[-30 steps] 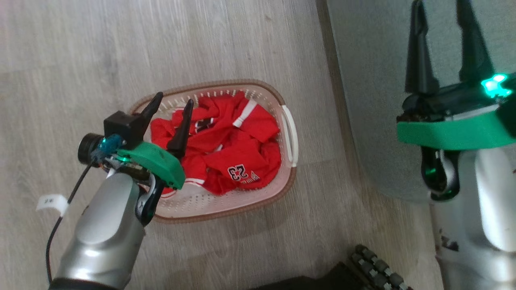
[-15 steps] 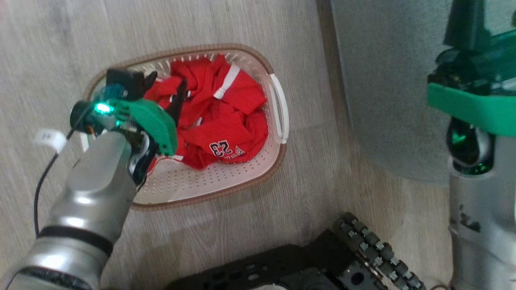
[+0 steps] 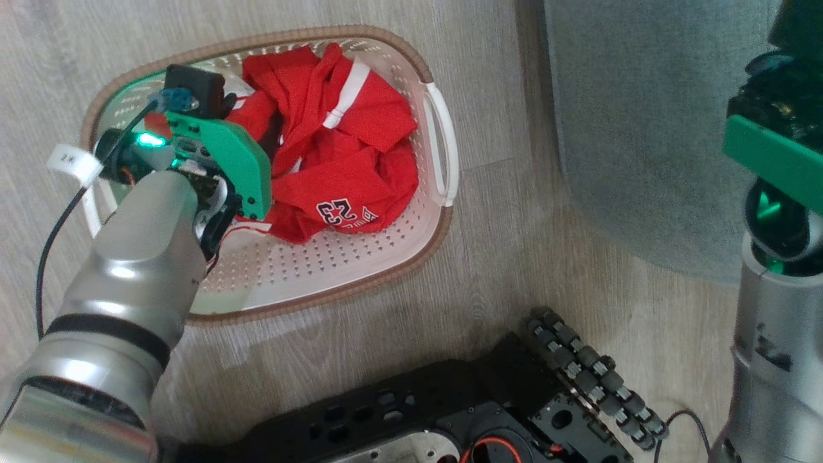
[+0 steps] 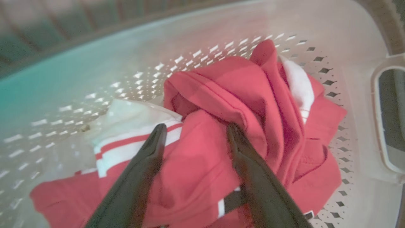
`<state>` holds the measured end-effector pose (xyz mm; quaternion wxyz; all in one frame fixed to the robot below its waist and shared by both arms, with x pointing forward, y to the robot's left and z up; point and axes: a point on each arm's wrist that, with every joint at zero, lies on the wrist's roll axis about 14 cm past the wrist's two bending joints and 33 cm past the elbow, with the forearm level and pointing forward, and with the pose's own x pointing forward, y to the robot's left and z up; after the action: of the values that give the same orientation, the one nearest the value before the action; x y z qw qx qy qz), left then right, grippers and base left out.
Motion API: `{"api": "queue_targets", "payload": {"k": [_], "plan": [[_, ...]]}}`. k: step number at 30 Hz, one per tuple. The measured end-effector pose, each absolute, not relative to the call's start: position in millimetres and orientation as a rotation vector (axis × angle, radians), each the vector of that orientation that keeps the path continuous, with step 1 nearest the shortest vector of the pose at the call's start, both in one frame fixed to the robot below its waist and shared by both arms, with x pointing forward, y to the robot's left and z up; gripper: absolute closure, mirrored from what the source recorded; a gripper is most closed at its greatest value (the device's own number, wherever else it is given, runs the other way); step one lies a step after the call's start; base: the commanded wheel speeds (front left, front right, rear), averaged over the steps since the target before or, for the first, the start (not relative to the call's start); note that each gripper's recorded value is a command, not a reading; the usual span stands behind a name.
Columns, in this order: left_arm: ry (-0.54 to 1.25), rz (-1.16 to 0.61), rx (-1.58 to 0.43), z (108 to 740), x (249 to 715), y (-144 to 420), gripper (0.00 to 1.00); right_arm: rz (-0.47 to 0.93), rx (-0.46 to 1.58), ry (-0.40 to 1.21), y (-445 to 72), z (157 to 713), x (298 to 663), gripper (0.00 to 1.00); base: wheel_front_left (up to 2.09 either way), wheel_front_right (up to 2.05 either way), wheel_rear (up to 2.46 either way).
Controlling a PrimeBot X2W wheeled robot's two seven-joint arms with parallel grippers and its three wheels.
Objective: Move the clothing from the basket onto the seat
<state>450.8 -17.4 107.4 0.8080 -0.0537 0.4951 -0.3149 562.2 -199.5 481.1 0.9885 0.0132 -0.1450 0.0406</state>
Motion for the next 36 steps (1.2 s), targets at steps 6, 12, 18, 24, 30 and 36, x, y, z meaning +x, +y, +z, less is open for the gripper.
{"api": "queue_targets", "payload": {"k": [6,12,18,24,30,36], "plan": [[1.156,-0.753,-0.047,92,429,-26,0.0,0.073,0.02,-0.272,-204,473,562,0.0,0.0,0.0,0.0],[1.233,-0.816,-0.01,87,411,-31,0.22,0.069,0.022,-0.266,-206,471,561,0.0,0.0,0.0,0.0],[1.224,-0.831,-0.01,90,412,-28,1.0,0.07,0.026,-0.27,-205,473,561,0.0,0.0,0.0,0.0],[1.187,-0.829,-0.036,102,418,-29,1.0,0.076,0.039,-0.275,-202,476,562,0.0,0.0,0.0,0.0],[1.103,-0.838,-0.063,129,430,-35,1.0,0.084,0.056,-0.305,-198,492,561,0.0,0.0,0.0,0.0],[0.994,-0.833,-0.081,162,447,-37,1.0,0.089,0.068,-0.339,-195,514,556,0.0,0.0,0.0,0.0]]}}
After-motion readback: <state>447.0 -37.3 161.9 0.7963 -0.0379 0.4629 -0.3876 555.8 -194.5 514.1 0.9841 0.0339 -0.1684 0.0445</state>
